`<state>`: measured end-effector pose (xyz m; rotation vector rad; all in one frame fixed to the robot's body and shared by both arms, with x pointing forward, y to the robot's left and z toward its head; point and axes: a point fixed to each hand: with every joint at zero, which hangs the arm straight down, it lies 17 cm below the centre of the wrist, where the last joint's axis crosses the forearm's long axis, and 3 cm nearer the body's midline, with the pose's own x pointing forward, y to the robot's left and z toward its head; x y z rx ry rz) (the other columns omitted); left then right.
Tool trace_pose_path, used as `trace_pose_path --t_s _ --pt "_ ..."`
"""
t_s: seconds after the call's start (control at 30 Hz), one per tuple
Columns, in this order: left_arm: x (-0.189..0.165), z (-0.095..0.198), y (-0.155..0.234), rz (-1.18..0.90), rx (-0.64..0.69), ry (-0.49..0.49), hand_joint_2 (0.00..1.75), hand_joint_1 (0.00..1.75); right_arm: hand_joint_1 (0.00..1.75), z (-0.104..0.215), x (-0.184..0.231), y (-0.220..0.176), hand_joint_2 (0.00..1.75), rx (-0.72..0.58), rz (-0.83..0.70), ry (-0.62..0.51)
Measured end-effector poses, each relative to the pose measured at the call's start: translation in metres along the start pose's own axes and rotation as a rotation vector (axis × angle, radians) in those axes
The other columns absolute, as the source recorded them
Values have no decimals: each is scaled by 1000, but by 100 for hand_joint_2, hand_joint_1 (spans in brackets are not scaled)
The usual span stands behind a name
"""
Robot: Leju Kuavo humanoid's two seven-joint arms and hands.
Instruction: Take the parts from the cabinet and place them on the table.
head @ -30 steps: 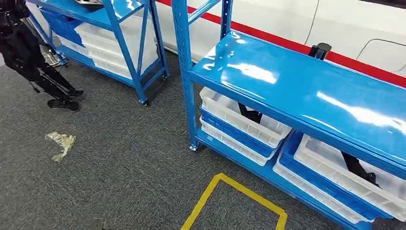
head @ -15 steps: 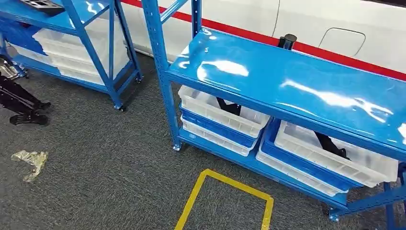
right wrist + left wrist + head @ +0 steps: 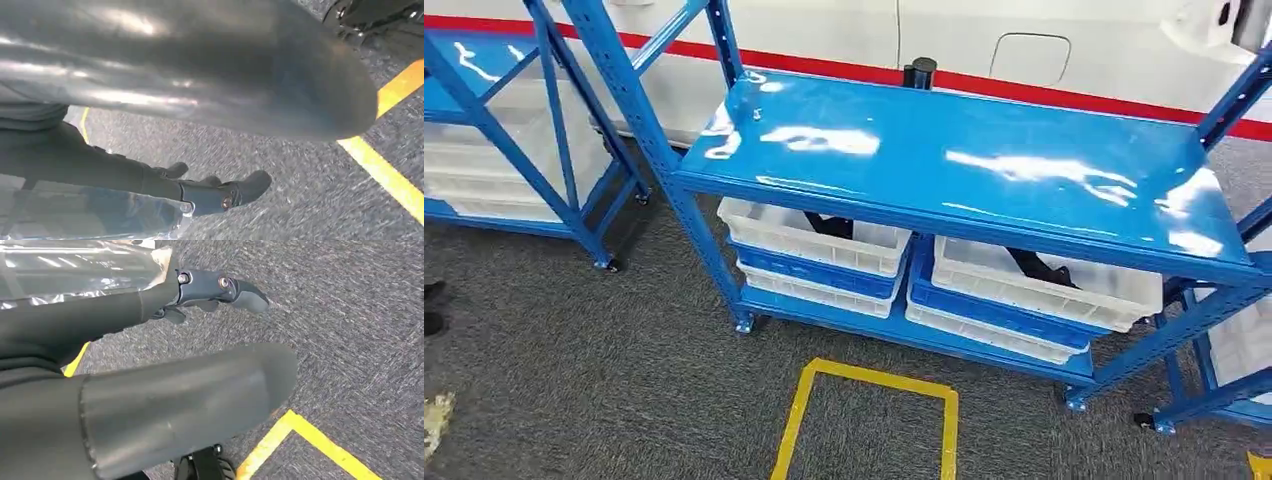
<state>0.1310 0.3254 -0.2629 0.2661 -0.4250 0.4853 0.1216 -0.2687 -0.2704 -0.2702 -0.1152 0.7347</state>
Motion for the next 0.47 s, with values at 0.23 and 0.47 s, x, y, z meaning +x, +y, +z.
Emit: trace_pose_path --t_s 0.23,0.47 --pt "13 3 -22 80 46 7 0 0 0 1 18 -12 0 -20 83 -36" --pt "26 9 -53 132 45 15 0 0 0 2 32 -23 0 -32 116 -71"
